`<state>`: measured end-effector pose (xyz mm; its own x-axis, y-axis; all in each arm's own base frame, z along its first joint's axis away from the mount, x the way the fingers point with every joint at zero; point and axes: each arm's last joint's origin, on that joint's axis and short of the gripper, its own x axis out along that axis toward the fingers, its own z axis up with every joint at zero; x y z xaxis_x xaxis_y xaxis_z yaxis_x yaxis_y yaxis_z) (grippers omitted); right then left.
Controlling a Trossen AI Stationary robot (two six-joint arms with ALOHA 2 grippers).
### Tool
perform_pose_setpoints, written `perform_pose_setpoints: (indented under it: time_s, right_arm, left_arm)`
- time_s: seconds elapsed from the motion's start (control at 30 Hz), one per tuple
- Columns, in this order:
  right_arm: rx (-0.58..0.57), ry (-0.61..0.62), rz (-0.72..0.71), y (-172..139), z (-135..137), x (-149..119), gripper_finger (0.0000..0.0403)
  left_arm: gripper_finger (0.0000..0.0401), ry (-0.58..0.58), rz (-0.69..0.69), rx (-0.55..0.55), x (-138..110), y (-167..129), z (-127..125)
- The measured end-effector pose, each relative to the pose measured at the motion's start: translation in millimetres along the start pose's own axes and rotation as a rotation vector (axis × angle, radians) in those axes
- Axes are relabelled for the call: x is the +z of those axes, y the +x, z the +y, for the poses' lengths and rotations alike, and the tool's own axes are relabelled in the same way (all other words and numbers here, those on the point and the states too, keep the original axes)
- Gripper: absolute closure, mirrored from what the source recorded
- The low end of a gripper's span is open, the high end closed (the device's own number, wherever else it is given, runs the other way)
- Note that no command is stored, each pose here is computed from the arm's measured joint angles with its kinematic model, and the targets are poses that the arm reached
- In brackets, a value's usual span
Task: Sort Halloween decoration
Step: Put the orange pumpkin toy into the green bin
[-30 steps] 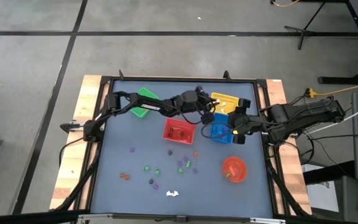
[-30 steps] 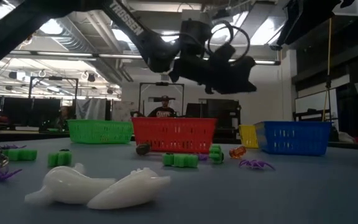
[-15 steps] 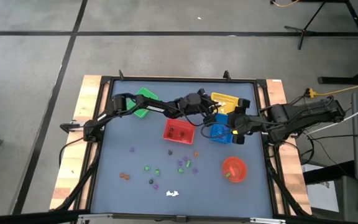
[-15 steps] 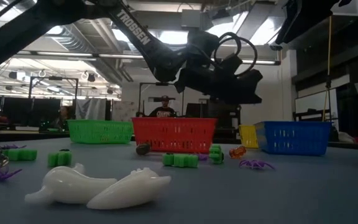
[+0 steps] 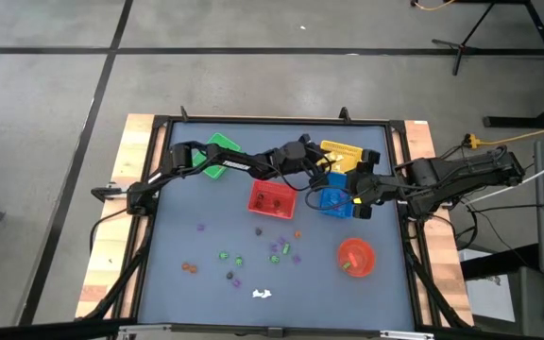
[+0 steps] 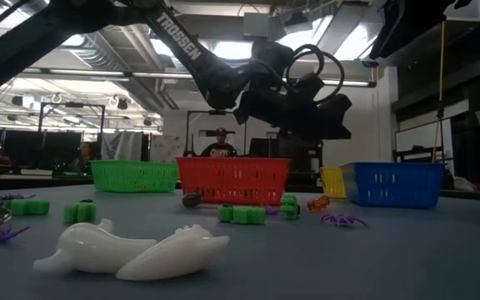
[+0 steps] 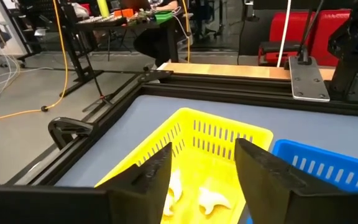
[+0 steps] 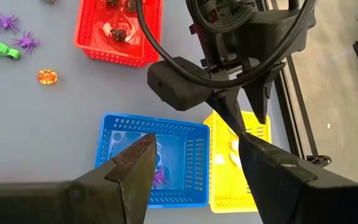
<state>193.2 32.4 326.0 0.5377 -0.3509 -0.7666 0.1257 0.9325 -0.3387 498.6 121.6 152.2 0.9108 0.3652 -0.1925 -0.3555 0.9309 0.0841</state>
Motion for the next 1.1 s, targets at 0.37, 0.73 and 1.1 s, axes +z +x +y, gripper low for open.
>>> perform_pose_setpoints:
  time_s: [0.37, 0.73, 1.1]
  right_arm:
    - [0.009, -0.001, 0.002, 0, 0, 0, 0.0176]
    - [0.017, -0.001, 0.003, 0, 1, 0, 0.0176]
    - [0.035, 0.003, -0.002, 0, 1, 1, 0.0176]
  left_arm:
    - [0.0213, 0.003, 0.008, -0.003, 28, -13, 2]
    - [0.0212, 0.062, 0.306, -0.055, 91, -79, 3]
    - [0.0212, 0.136, 0.645, -0.161, 130, -178, -21]
